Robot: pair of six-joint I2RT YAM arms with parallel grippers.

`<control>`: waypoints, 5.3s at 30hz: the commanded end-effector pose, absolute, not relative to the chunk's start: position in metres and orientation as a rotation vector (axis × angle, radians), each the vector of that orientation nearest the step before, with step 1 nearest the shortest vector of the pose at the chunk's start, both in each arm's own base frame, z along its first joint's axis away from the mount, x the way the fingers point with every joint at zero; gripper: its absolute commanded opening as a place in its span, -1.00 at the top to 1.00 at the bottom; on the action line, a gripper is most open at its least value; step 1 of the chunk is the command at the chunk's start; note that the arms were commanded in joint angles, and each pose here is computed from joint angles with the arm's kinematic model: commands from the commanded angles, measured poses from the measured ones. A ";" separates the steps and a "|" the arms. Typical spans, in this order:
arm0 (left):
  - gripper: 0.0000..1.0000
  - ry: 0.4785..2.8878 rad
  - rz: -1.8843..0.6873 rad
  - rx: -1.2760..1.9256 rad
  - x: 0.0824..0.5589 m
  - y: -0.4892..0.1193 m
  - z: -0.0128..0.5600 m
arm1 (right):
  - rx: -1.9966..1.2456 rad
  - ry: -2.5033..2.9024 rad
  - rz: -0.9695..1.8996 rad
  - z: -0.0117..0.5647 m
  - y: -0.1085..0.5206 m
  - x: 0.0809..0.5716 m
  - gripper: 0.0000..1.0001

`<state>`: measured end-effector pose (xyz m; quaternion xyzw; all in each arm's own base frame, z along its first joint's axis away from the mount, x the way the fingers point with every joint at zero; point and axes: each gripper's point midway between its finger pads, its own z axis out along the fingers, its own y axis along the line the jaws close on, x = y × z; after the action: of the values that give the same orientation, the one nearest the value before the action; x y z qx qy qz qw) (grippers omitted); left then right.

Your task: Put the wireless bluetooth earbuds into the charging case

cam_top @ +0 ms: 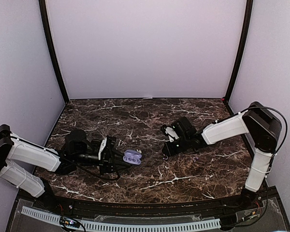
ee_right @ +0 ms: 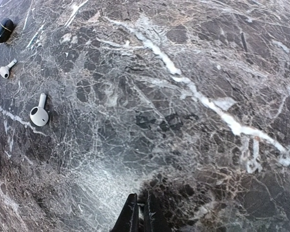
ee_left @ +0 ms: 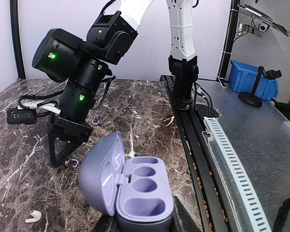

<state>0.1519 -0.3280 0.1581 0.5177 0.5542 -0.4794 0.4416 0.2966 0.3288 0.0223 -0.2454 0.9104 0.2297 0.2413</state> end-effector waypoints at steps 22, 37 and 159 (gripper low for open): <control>0.64 1.335 -1.185 1.282 0.154 -0.329 0.168 | -0.494 2.527 0.728 0.035 0.303 0.275 0.67; 0.64 1.344 -1.181 1.280 0.153 -0.327 0.166 | -0.528 2.548 0.772 0.029 0.316 0.277 0.68; 0.71 1.337 -1.192 1.291 0.157 -0.334 0.172 | -1.289 1.537 1.020 0.215 0.397 0.144 1.00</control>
<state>0.1542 -0.3304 0.1595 0.5213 0.5544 -0.4766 0.4401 0.1469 0.3842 0.1966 -0.4996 0.6431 0.4118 0.4090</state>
